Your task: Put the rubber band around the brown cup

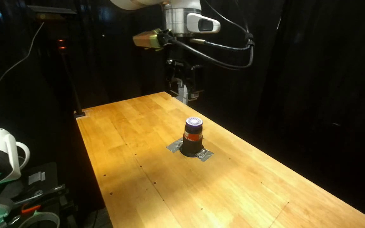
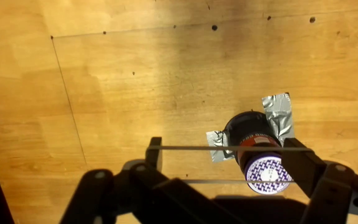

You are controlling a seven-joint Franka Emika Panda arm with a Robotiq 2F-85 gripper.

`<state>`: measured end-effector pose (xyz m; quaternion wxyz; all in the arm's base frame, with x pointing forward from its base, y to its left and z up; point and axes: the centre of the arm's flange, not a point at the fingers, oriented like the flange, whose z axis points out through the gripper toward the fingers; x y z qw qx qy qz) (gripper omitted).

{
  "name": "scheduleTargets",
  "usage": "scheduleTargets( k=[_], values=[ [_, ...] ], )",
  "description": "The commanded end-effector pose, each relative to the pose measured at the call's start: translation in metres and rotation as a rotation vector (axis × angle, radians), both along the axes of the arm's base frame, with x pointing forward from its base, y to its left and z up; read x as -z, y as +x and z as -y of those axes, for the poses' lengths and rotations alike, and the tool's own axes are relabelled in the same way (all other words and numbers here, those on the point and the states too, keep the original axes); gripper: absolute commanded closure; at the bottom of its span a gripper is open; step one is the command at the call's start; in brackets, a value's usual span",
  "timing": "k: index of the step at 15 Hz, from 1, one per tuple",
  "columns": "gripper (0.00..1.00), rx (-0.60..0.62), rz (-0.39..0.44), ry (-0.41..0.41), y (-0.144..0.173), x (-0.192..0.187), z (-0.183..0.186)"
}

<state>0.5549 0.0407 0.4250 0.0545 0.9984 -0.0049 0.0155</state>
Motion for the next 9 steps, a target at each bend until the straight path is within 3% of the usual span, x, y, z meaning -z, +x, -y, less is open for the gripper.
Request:
scheduleTargets(
  k=[1, 9],
  values=[
    [0.0, -0.029, 0.004, 0.034, 0.091, 0.002, -0.011],
    [0.0, -0.034, -0.049, 0.071, 0.194, 0.057, -0.043]
  ],
)
